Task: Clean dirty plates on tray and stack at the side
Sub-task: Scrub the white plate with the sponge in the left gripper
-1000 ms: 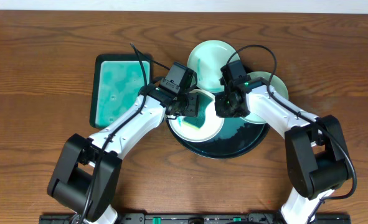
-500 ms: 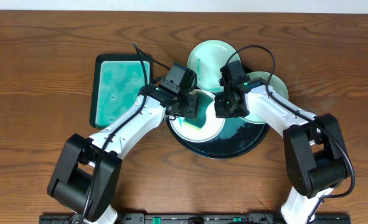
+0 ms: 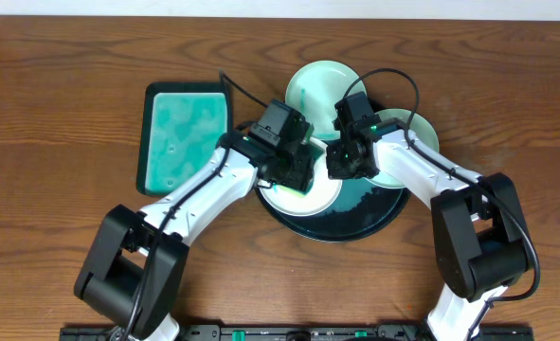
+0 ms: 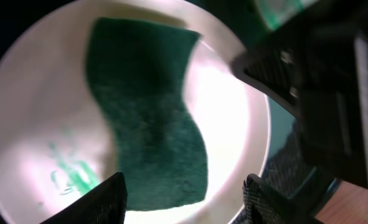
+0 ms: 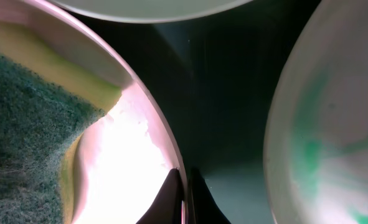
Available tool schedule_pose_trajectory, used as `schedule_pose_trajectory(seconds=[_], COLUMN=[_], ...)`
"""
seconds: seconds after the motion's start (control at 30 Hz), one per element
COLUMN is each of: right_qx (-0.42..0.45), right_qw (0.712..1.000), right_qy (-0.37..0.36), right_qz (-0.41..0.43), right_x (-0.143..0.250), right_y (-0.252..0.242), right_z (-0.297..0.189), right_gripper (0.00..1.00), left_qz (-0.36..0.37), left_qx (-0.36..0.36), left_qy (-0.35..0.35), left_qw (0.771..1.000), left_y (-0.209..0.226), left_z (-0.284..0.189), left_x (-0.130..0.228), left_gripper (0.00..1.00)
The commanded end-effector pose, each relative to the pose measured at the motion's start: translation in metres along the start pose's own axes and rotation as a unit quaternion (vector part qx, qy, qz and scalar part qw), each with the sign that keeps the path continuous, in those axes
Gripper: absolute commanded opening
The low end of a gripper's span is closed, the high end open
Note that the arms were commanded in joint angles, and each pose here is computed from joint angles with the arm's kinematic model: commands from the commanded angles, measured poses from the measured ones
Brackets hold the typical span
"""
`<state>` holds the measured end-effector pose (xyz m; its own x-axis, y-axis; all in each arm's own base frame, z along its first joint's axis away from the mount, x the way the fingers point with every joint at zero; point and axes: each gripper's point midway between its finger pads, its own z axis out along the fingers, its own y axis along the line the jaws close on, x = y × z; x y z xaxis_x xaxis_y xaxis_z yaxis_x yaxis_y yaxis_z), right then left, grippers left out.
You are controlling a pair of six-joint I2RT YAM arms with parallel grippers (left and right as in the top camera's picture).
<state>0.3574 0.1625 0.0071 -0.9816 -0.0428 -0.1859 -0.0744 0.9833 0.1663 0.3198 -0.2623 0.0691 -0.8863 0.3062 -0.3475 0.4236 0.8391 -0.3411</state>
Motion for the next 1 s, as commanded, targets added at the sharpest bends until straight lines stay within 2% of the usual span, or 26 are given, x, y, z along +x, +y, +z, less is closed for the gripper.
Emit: schedule_pose_trajectory(seconds=[0.0,0.2,0.53,0.8,0.9,0.97], right_qx=[0.019,0.019,0.018,0.018,0.019,0.018], right_qw=[1.0,1.0,1.0,1.0,1.0,1.0], right_qy=[-0.004,-0.004,-0.009,-0.007,-0.004,-0.005], right_qz=[0.003,0.003,0.002,0.002,0.003,0.003], right_x=[-0.004,-0.004,-0.006,-0.005,-0.004,-0.004], right_y=[-0.009,-0.008,-0.008,-0.008,-0.008,-0.008], right_z=[0.007,0.007,0.007,0.007,0.007,0.007], right_gripper=[0.01,0.01,0.01,0.01,0.01,0.01], left_qz=[0.035,0.033,0.044,0.052,0.051,0.051], left_qx=[0.004,-0.056,-0.04,-0.073,-0.075,-0.075], left_qy=[0.013,0.014,0.008,-0.003,0.004,0.003], left_qw=[0.999,0.998,0.998,0.996,0.996,0.996], left_y=[-0.006,0.016,0.006,0.019,0.023,0.023], left_z=[0.007,0.008,0.014,0.041,0.053,0.056], left_x=[0.006,0.009,0.011,0.006,0.009,0.009], left_gripper=[0.61,0.61,0.61,0.6,0.57,0.49])
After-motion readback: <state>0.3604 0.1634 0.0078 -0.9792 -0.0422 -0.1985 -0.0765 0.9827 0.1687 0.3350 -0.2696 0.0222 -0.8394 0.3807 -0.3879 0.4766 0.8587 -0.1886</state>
